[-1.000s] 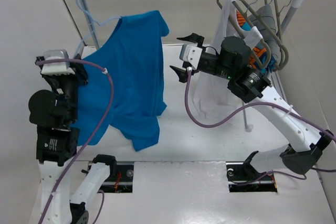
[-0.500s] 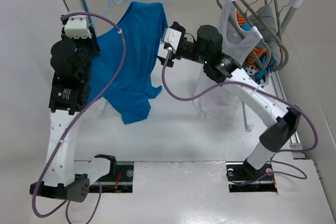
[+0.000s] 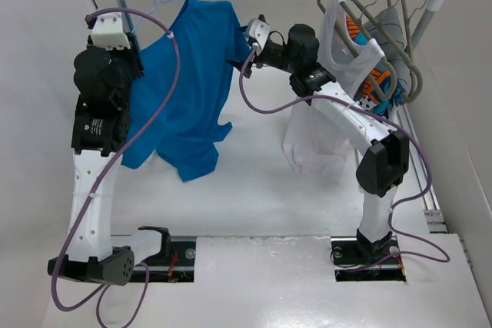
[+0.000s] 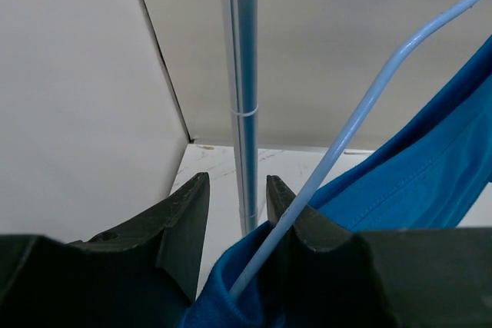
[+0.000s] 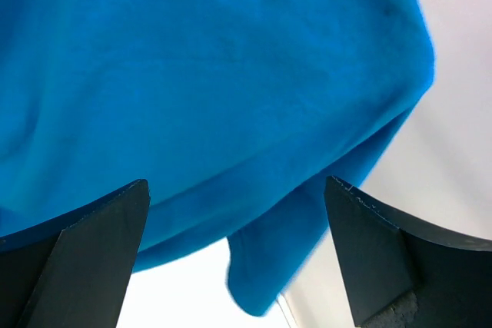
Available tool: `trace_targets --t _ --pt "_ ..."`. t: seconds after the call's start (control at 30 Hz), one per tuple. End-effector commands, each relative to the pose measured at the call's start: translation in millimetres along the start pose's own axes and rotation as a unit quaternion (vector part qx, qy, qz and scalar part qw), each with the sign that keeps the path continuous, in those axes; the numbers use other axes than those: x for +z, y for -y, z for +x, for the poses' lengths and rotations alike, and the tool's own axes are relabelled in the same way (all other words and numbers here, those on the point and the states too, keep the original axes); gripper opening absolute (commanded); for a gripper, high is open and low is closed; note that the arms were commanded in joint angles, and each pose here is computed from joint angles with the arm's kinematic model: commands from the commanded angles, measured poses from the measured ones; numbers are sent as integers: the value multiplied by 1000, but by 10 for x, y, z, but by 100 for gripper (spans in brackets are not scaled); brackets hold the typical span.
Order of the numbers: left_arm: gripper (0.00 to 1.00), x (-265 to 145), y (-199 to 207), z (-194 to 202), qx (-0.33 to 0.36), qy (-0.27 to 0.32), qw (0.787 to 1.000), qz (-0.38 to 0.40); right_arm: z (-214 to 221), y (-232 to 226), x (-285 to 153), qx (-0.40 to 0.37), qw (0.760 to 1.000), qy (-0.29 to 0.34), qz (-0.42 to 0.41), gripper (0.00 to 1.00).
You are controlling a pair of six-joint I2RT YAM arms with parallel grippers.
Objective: Place the t-shirt on the hanger
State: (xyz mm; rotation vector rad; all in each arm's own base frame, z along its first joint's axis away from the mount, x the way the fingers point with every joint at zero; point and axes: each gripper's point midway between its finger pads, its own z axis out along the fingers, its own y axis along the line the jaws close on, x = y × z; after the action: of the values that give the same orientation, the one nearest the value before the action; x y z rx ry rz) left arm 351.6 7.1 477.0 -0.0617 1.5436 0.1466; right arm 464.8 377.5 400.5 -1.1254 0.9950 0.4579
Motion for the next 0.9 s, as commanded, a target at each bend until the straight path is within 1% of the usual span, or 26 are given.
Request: trace_targets --t 0.0,0.03,0.1,0.13,0.17,0.2,0.23,0.27,0.3,0.37,0.4,0.43,0.47,0.5,0.53,0.6,0.63,0.7,0.83,0.87 --pt "0 -53 -47 -437 -21 59 998 -6 -433 349 -64 -25 997 72 29 100" --pt "0 -40 -45 -370 -13 49 999 -6 -510 367 -65 -31 995 87 31 100" --pt "0 15 -43 -123 0 18 1000 -10 -383 498 -85 -26 995 88 41 100" --pt "0 10 -47 -51 10 11 1000 -10 -434 549 -91 -33 993 103 41 100" --pt "0 -3 -52 8 18 5 1000 -10 -313 563 -52 -34 994 101 37 100" --pt "0 -58 -66 -11 16 13 1000 -10 -385 657 -63 -41 992 115 37 100" --pt "0 -52 -50 52 22 10 1000 -5 -395 597 -18 -42 991 126 14 100" --pt "0 -52 -53 53 27 10 1000 -5 -380 651 -13 -52 990 134 8 100" --pt "0 -72 -58 50 26 14 1000 -6 -290 711 50 -51 989 140 1 100" --pt "0 -72 -58 50 26 14 1000 -6 -164 665 111 -47 987 150 -32 100" --pt "0 -72 -62 50 30 14 999 -6 153 613 188 -29 988 141 -49 100" --pt "0 -84 -68 2 29 19 999 -6 100 593 204 -23 986 152 -62 100" --pt "0 -84 -68 2 29 19 999 -6 174 516 186 -20 983 157 -90 100" --pt "0 -84 -68 2 29 19 999 -6 201 470 195 -21 981 166 -99 98" --pt "0 -53 -59 32 30 15 999 -6 391 417 178 -2 982 154 -107 98" --pt "0 -57 -58 62 32 9 999 -5 603 364 200 14 985 141 -100 98" --pt "0 -25 -47 119 34 -1 999 -4 677 415 176 10 986 140 -86 97" --pt "0 -27 -1 139 35 -4 999 9 722 448 197 8 987 140 -75 97" --pt "0 -63 93 126 35 -2 999 38 744 485 318 2 986 151 -66 91" --pt "0 -64 114 124 35 -1 998 44 808 474 340 1 986 152 -66 81"
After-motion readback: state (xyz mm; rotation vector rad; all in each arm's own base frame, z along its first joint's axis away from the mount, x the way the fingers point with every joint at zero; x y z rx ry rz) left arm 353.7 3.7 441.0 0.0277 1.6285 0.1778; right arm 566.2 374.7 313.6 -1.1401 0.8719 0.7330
